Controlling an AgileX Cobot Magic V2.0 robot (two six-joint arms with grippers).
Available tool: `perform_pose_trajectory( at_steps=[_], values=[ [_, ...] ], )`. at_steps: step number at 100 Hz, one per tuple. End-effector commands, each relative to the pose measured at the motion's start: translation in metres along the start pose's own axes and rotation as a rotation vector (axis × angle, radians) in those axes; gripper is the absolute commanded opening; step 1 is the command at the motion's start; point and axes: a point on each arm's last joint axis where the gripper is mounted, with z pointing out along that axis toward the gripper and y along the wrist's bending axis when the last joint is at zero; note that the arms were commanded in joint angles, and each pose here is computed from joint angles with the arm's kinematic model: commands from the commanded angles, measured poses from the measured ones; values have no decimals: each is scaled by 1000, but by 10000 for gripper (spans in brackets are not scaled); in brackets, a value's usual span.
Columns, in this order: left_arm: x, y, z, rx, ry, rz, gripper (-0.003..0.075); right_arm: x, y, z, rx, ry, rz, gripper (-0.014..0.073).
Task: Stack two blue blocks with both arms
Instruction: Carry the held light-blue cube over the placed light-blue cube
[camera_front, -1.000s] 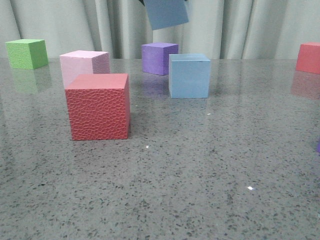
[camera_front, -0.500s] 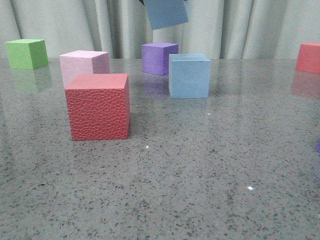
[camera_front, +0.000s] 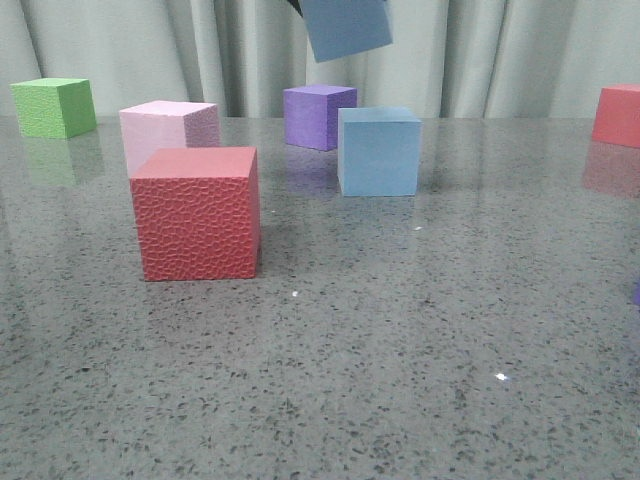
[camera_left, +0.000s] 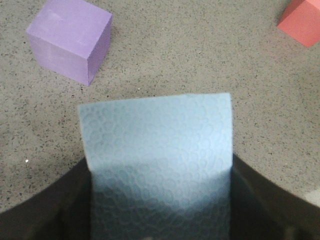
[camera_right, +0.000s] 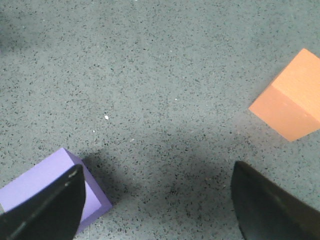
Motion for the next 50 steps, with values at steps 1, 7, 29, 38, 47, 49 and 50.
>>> perform_pose_trajectory(
  at_steps=[1,7,29,38,47,49,50],
  values=[
    [-14,-10,-31,31,-126,-12,230,-9,0,-8,-10,-89,-7,591],
    [-13,-11,-31,5,-125,-7,230,-9,0,-8,-10,-89,-7,591],
    [-10,-19,-33,22,-143,-49,230,-9,0,-8,-10,-89,-7,591],
    [-9,-23,-33,29,-146,-41,230,-9,0,-8,-10,-89,-7,591],
    [-6,-25,-26,22,-137,-43,230,-9,0,-8,-10,-89,-7,591],
    [-5,-26,-24,19,-131,-41,230,-9,0,-8,-10,-89,-7,591],
    [-5,-26,-25,20,-133,-42,230,-9,0,-8,-10,-89,-7,591]
  ],
)
